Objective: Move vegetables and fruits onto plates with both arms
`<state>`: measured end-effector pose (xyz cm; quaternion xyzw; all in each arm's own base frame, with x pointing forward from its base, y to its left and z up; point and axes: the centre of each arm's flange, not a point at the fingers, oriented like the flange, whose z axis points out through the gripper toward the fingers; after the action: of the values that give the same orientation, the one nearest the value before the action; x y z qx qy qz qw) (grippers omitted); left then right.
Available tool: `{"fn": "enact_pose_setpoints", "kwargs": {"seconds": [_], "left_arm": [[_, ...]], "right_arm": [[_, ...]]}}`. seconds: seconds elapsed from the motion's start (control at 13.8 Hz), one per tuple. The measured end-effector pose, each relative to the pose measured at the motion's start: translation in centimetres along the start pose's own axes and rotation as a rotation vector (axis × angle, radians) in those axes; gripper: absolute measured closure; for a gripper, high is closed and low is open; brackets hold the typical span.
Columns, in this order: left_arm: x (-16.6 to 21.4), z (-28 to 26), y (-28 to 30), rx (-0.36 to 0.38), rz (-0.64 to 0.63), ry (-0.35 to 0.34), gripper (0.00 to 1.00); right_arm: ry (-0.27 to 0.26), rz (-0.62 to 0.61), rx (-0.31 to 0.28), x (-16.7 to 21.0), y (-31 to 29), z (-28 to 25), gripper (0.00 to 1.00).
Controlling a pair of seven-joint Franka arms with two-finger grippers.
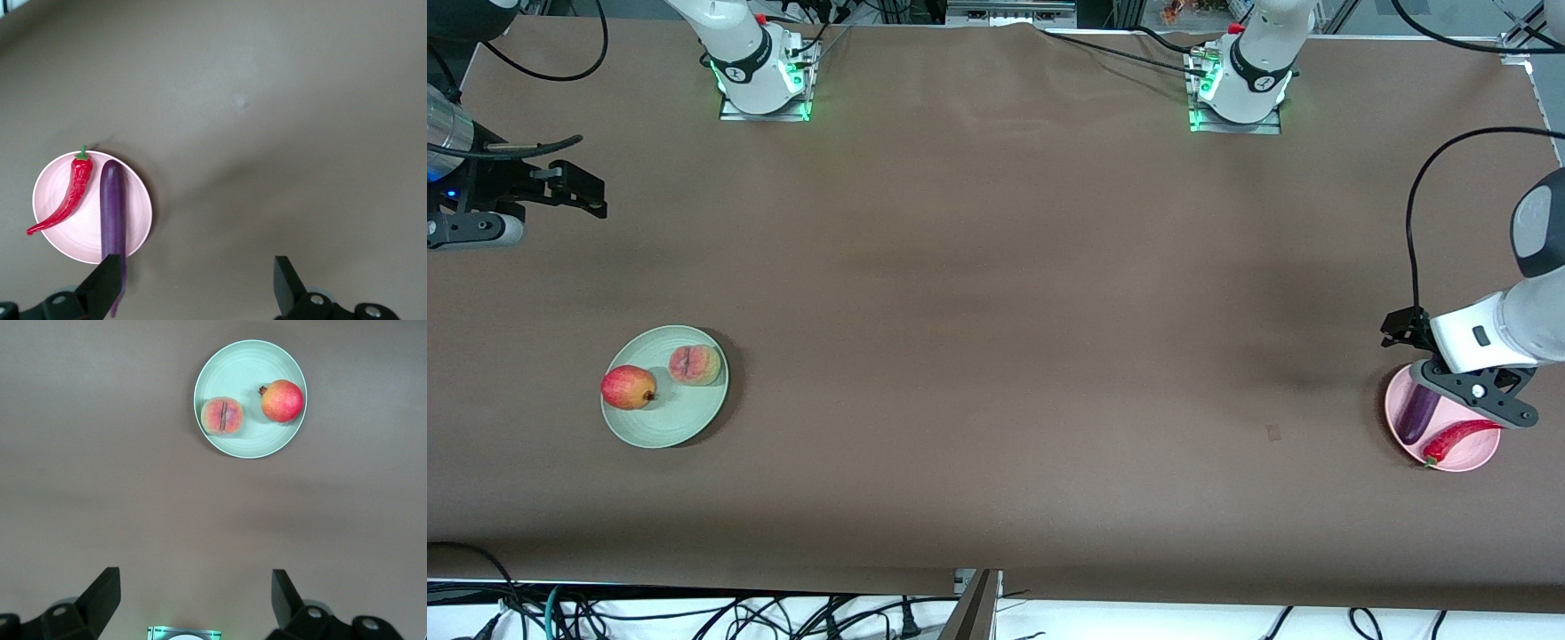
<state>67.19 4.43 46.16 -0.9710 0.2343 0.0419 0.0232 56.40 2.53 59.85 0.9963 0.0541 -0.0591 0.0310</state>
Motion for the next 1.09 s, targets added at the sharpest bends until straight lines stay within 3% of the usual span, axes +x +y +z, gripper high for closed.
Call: {"fn": "enact_pose_setpoints", "kwargs": {"seconds": [0.29,0.8,1.09], "left_arm": [[-1.7,-7.1,2.7,-0.152,-0.177,0.108,0.00],[-2.7,-11.1,12.5,-0.074,-0.464,0.079,0.00],[-6.0,-10.3,11.4,-0.052,-0.519,0.073,0.00]], "right_arm": [[-0.001,0.001,0.000,0.0,0.1,0.0,0.00],[-0.001,0.004,0.000,0.0,0.2,0.1,0.00],[-0.001,0.004,0.000,0.0,0.2,0.1,0.00]]}}
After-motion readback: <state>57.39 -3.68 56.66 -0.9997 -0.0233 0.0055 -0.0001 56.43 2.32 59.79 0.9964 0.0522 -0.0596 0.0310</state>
